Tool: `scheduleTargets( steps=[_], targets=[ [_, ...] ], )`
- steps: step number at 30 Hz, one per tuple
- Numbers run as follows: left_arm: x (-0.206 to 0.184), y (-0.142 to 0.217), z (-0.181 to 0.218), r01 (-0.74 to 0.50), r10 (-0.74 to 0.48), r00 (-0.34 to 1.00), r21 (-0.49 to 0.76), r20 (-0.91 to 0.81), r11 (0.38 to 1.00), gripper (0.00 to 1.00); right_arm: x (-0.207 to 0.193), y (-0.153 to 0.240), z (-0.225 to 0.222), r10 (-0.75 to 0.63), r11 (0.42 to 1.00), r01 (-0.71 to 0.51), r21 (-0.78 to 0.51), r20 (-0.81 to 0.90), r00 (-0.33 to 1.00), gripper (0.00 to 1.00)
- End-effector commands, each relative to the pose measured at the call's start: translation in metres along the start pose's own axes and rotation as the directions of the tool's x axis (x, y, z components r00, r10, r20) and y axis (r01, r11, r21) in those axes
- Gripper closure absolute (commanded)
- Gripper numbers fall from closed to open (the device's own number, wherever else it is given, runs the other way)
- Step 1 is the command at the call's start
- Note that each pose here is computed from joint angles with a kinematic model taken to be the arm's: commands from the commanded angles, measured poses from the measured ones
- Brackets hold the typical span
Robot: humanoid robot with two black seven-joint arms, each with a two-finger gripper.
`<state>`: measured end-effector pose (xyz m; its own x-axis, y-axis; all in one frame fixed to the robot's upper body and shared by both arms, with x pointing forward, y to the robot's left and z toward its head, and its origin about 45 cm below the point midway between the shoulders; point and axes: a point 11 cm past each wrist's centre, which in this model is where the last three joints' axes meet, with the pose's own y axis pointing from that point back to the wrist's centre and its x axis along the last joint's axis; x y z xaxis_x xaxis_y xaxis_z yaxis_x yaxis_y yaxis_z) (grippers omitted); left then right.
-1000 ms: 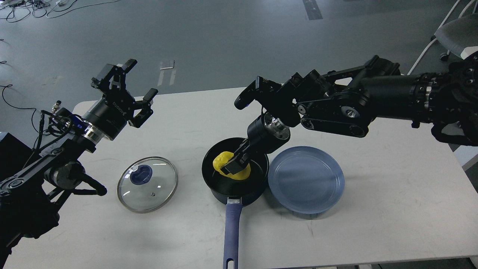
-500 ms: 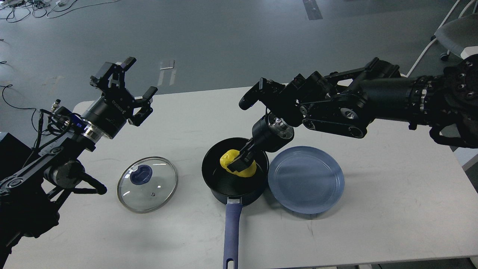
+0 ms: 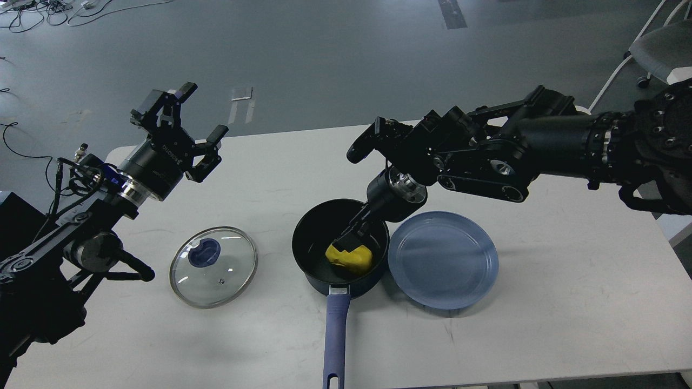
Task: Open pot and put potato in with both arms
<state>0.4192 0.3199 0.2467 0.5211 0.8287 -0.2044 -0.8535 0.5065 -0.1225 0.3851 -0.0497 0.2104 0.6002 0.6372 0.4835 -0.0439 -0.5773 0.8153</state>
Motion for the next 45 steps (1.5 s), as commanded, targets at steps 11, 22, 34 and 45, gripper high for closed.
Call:
scheduleTargets(
  steps=[11,22,34,45],
  targets=[
    [0.0,0.0,0.0,-0.001,0.001,1.0,-0.001,0.0,1.0,0.02,0.034,0.079,0.04,0.248,0.969,-0.244,-0.042,0.174,0.953,0.04],
    [-0.001,0.002,-0.006,-0.002,0.002,1.0,0.004,-0.014,1.0,0.02,-0.033,0.176,0.13,0.556,0.665,-0.732,-0.15,0.754,0.35,0.01],
    [-0.006,0.008,-0.019,0.013,-0.012,0.999,0.022,-0.051,1.0,0.02,-0.139,0.143,0.167,0.277,0.298,-0.858,-0.419,0.898,-0.342,0.01],
    [-0.009,0.016,-0.036,-0.019,0.02,0.994,0.008,-0.11,1.0,0.02,-0.181,0.088,0.152,0.14,0.302,-0.822,-0.483,0.875,-0.463,0.01]
  ],
)
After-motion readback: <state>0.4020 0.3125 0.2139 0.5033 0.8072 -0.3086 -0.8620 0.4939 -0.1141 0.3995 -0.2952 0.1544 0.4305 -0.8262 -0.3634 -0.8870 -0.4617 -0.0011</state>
